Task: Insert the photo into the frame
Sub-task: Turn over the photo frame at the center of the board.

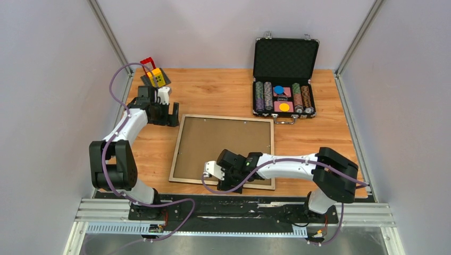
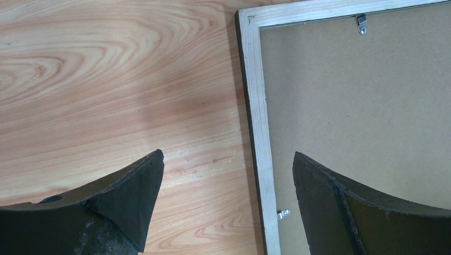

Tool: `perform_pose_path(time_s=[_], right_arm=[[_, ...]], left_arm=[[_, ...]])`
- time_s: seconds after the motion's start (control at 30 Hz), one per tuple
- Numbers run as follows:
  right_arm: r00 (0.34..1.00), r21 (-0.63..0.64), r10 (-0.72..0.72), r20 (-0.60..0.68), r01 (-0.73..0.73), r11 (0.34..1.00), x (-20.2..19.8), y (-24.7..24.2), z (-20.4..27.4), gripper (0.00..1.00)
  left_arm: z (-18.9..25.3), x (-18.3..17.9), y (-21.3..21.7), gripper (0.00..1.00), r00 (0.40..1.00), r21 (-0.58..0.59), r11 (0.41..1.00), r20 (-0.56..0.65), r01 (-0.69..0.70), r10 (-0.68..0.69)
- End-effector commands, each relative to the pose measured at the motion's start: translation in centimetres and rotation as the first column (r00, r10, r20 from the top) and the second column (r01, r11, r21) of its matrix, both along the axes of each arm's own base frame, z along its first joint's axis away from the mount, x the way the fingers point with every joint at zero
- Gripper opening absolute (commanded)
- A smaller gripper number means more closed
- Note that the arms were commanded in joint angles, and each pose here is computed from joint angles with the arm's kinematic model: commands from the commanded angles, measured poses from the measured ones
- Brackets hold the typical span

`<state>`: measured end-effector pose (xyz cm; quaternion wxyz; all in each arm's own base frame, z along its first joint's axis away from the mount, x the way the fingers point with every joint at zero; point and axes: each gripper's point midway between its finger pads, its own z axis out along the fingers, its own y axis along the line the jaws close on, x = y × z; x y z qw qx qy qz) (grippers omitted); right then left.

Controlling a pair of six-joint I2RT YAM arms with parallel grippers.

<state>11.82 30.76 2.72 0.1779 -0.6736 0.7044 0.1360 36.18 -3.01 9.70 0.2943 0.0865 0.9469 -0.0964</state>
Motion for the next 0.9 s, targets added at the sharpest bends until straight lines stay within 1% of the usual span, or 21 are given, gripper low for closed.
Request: perform_pose_path(time_s=[0.0,0.1,0.33,0.43,0.47,0.57,0.63,0.67,0.7,0.73,0.77,0.83,0.87], right_arm=[[0.999,0.004,-0.018,0.039,0.018,1.0,0.3,0.8,-0.5,0.63],[0.999,-0.01,-0.012,0.035,0.013,1.0,-0.1,0.7,-0.9,0.55],[1.0,-0.043,0.001,0.023,0.0,0.999,-0.7,0.6,-1.8,0.16],[1.0,-0.038,-0.003,0.025,0.004,0.999,-0.6,0.8,-1.4,0.02],[1.0,-0.034,-0.006,0.026,0.007,0.999,-0.6,0.8,-1.2,0.0],[1.0,-0.008,-0.013,0.005,0.013,1.0,-0.5,1.3,0.0,0.0],[0.999,0.015,-0.02,-0.042,0.02,1.0,-0.4,1.6,1.2,0.0],[0.998,0.038,-0.023,-0.065,0.025,0.999,-0.2,2.1,2.1,0.0],[0.996,0.053,-0.023,-0.091,0.028,0.998,-0.1,2.4,2.9,0.0],[0.993,0.066,-0.032,-0.114,0.04,0.997,0.3,2.5,3.6,0.0],[0.991,0.081,-0.03,-0.132,0.041,0.996,0.5,2.7,4.3,0.0],[0.986,0.11,-0.02,-0.165,0.039,0.993,0.7,3.0,5.8,0.0],[0.984,0.124,-0.016,-0.178,0.039,0.991,0.8,3.1,6.6,0.0]], left_arm=[[1.1,1.1,0.4,0.97,0.998,0.02,1.0,0.055,0.005,-0.006],[1.1,1.1,0.4,0.97,0.998,0.02,1.0,0.056,0.004,-0.005],[1.4,1.1,0.5,0.97,0.998,0.028,1.0,0.064,0.01,-0.011],[1.7,1.0,0.6,0.97,0.997,0.04,0.999,0.068,0.02,-0.022],[1.8,0.9,0.6,0.97,0.997,0.044,0.998,0.072,0.035,-0.038],[2.7,0.2,0.2,0.97,0.99,0.05,0.994,0.098,0.095,-0.1],[4.0,-0.5,-0.6,0.97,0.974,0.048,0.984,0.143,0.171,-0.177],[5.2,-0.9,-0.7,0.97,0.958,0.073,0.975,0.184,0.209,-0.219],[5.6,-1.3,-1.1,0.97,0.947,0.07,0.968,0.202,0.242,-0.251],[7.0,-2.0,-1.2,0.97,0.924,0.103,0.955,0.242,0.278,-0.295],[7.4,-2.6,-1.6,0.98,0.91,0.102,0.945,0.256,0.311,-0.327],[9.3,-4.2,-2.0,0.98,0.856,0.159,0.909,0.306,0.385,-0.417],[10.3,-5.4,-2.2,0.99,0.839,0.174,0.898,0.321,0.403,-0.439]])
